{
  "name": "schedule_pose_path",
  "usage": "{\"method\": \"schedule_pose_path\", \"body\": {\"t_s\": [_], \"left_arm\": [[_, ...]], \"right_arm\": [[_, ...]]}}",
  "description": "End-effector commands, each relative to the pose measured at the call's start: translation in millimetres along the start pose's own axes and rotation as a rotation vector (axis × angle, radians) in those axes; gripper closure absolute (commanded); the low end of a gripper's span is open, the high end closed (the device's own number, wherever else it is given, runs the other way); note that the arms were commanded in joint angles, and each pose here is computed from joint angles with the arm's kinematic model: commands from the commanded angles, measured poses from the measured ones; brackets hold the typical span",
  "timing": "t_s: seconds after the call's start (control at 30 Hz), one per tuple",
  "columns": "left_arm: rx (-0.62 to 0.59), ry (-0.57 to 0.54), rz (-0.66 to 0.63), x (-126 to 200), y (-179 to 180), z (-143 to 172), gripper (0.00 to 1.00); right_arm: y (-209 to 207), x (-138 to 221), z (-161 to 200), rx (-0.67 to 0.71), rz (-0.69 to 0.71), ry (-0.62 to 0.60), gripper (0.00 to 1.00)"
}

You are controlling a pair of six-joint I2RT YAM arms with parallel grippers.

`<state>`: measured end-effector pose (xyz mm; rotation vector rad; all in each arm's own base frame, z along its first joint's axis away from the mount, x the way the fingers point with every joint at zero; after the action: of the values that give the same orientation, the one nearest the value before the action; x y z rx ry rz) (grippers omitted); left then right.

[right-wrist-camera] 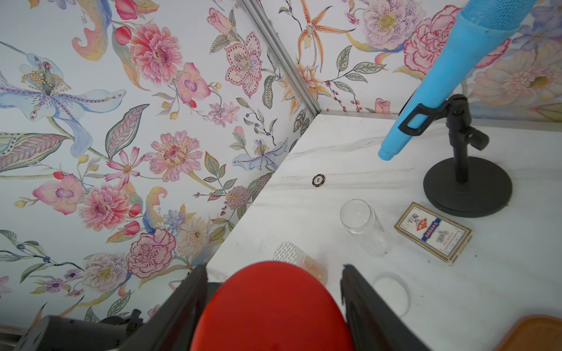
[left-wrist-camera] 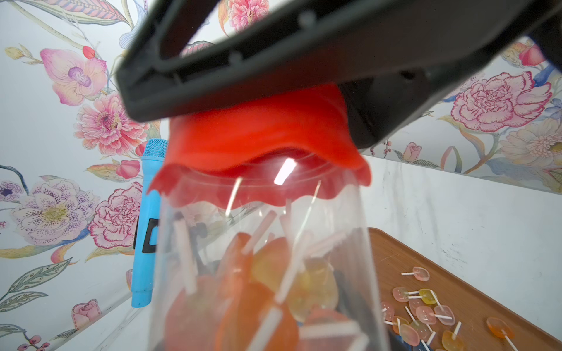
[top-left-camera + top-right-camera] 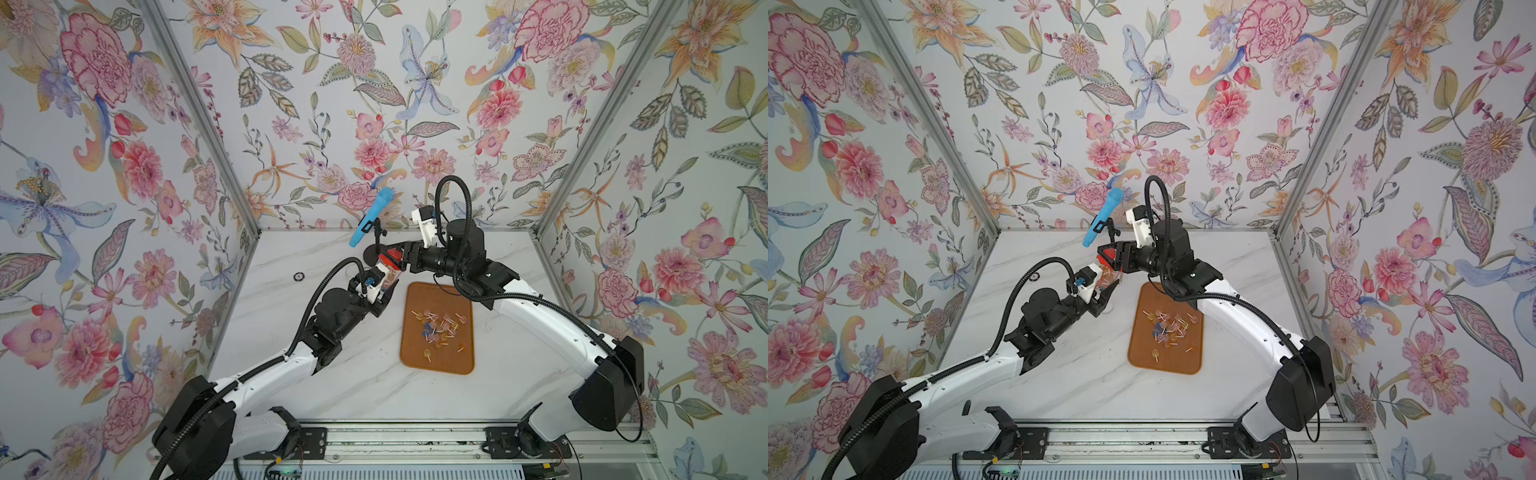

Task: Pour the candies out of the jar
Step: Unscrew the lid from the jar.

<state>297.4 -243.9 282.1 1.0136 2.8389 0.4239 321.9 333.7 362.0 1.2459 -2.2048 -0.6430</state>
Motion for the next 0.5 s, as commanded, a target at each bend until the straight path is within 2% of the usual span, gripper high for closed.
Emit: {"method": "schedule_pose_path", "body": {"t_s": [0.0, 0.17, 0.33, 0.43, 0.47], "left_arm": [[0.026, -0.132, 0.074, 6.7, -4.2, -40.1, 1.00], [0.077, -0.278, 0.249, 23.7, -16.9, -64.8, 1.00], [0.095, -0.345, 0.341, 34.8, -21.0, -81.0, 1.00], [0.092, -0.335, 0.315, 35.2, -17.6, -80.6, 1.00], [0.091, -0.323, 0.298, 34.5, -15.5, -78.7, 1.00]], "right_arm": [[40.0, 4.0, -3.7, 0.111, -0.245, 0.046, 0.51], [86.4, 28.9, 12.0, 0.293, -0.569, 0.165, 0.53], [91.1, 41.9, 22.0, 0.373, -0.584, 0.200, 0.54], [90.6, 42.8, 14.5, 0.366, -0.547, 0.158, 0.48], [87.8, 40.5, 8.2, 0.348, -0.505, 0.135, 0.39]]}}
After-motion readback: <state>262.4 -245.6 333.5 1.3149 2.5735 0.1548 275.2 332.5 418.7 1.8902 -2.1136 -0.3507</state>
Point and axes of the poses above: each gripper's point midway between its finger pads, its own x axis back along the fingers, its own y axis along the line the jaws close on, z = x × y, the point moved 3 cm from there along x, back along the fingers, and after that the axes turned 4 degrees about -x, right-handed, at the moved point
